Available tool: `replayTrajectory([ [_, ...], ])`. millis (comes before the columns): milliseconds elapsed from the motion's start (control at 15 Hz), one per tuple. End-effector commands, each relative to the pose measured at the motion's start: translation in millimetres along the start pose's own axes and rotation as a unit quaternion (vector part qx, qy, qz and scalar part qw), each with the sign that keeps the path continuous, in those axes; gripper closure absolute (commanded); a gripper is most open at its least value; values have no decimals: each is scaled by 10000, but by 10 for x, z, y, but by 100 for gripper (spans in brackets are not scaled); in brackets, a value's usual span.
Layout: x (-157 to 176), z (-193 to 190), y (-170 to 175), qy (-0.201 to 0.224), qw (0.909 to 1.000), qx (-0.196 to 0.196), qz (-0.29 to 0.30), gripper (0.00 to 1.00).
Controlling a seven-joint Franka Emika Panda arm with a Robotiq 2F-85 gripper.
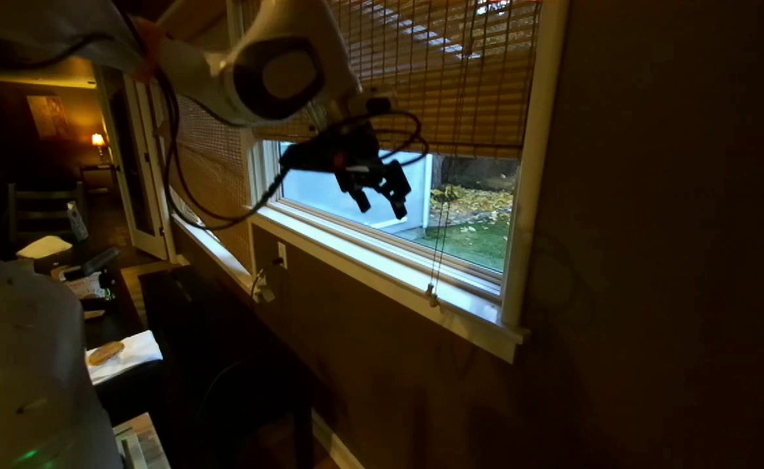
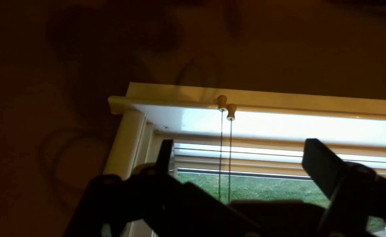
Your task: Open the blinds on the window on the right.
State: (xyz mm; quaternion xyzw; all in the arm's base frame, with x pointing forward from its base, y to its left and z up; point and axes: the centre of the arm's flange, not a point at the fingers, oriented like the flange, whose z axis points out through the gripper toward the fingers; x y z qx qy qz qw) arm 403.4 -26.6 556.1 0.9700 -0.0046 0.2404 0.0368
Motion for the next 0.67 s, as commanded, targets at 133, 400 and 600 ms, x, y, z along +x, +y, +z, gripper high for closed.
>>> replayTrajectory([
  [133, 280, -1101, -115, -478, 9984, 18, 307, 0],
  [400, 177, -1194, -74, -448, 9988, 1, 197, 0],
  [600, 206, -1170, -69, -499, 9986, 5, 200, 0],
])
